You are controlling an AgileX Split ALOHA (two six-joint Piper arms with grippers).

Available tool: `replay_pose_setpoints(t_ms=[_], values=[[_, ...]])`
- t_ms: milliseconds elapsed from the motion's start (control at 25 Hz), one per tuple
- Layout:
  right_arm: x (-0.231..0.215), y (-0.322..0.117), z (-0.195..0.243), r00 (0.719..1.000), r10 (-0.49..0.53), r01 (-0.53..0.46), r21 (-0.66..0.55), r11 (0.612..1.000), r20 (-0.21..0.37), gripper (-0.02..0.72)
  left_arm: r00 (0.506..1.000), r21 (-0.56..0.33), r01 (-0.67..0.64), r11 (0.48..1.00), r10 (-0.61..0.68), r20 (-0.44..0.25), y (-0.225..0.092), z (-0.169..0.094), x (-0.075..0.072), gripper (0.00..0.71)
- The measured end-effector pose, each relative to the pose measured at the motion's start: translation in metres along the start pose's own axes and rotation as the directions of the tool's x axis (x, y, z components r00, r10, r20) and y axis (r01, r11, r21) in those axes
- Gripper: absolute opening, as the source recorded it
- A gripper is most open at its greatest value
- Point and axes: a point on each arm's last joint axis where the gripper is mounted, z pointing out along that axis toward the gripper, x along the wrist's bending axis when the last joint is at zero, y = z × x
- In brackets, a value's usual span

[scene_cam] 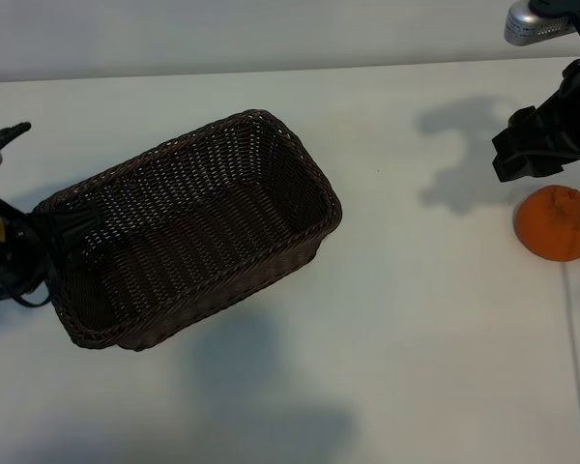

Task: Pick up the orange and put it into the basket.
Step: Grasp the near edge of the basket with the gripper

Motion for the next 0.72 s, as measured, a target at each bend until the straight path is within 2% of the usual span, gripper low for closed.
replay_pose_setpoints(t_ms=[160,480,720], values=[[0.0,0.0,0.0,1.0,0.0,0.0,0.0,1.0,0.0,0.595,0.998,-0.008,0.052,0.999,-0.052,0.019,-0.004,0.008,0.004,0.567],[0.0,0.0,0.0,1.0,0.0,0.0,0.002,1.0,-0.001,0.595,0.996,-0.021,0.09,0.996,-0.09,0.005,0.006,0.012,0.019,0.566],[0.0,0.0,0.0,1.0,0.0,0.0,0.003,1.0,-0.001,0.595,0.997,-0.034,0.073,0.997,-0.072,0.042,0.009,0.014,0.017,0.565]])
